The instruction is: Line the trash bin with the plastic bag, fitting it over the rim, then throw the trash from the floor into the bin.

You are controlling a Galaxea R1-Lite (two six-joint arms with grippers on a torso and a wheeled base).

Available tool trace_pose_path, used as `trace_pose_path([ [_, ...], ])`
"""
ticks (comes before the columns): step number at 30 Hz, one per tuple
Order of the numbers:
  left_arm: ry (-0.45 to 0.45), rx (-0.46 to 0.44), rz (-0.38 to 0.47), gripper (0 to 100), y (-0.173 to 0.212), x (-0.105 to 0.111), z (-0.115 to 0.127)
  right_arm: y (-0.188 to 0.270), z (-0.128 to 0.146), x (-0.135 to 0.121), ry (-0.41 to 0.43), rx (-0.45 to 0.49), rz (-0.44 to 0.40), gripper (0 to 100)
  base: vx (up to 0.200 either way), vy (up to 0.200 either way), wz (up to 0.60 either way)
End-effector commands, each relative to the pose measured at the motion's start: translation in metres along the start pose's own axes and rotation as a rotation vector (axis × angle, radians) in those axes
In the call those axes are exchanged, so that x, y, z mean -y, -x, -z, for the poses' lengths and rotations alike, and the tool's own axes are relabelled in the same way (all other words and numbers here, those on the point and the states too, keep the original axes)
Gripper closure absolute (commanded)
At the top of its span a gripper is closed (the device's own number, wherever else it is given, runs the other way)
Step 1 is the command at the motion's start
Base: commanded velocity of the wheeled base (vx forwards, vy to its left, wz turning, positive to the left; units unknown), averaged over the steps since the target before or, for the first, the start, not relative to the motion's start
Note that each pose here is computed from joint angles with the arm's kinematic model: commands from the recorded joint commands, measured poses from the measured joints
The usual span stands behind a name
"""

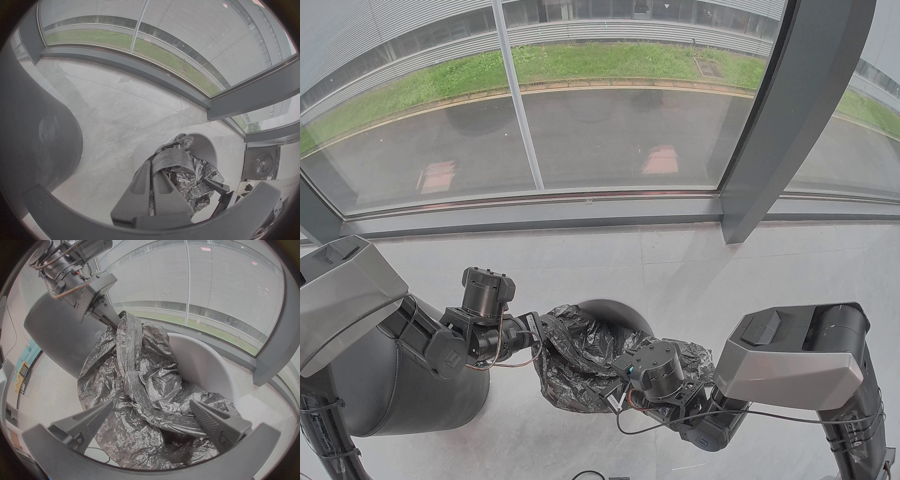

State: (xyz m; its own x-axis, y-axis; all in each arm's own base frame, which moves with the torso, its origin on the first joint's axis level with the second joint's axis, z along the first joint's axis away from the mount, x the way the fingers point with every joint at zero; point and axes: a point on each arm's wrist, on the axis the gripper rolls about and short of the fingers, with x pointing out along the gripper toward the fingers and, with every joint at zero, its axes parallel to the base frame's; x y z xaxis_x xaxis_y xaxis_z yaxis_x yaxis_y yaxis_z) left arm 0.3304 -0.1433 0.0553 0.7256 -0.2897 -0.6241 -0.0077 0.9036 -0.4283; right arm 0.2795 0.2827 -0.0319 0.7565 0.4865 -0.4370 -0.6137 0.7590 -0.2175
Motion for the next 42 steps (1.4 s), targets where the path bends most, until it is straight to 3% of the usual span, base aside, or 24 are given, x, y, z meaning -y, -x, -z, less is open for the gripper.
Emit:
trace_pose_path([
  [1, 0.0, -0.001, 0.0, 100, 0.0, 0.0, 0.0, -0.004, 0.005, -0.001, 0.003, -0.01, 0.002, 0, 0.0, 0.0, 0.0],
  [7, -0.007, -0.002, 0.0, 100, 0.001, 0.001, 0.0, -0.004, 0.003, 0.001, 0.001, -0.006, 0.013, 0, 0.0, 0.0, 0.0],
  [13, -0.007, -0.005, 0.0, 100, 0.0, 0.001, 0.0, -0.011, -0.006, 0.011, -0.013, 0.015, 0.155, 0, 0.0, 0.0, 0.0],
  [21, -0.007, -0.004, 0.004, 100, 0.0, 0.001, 0.0, -0.011, -0.012, 0.015, -0.024, 0.038, 0.186, 0, 0.0, 0.0, 0.0],
  [28, -0.005, -0.003, 0.006, 100, 0.001, 0.001, 0.0, -0.019, -0.026, 0.019, -0.048, 0.078, 0.317, 0, 0.0, 0.0, 0.0],
  [34, -0.005, -0.002, 0.007, 100, 0.001, 0.001, 0.0, -0.017, -0.026, 0.018, -0.037, 0.075, 0.308, 0, 0.0, 0.0, 0.0],
  [42, -0.005, -0.002, 0.007, 100, 0.001, 0.001, 0.0, -0.01, -0.022, -0.002, -0.01, 0.057, 0.244, 0, 0.0, 0.0, 0.0],
])
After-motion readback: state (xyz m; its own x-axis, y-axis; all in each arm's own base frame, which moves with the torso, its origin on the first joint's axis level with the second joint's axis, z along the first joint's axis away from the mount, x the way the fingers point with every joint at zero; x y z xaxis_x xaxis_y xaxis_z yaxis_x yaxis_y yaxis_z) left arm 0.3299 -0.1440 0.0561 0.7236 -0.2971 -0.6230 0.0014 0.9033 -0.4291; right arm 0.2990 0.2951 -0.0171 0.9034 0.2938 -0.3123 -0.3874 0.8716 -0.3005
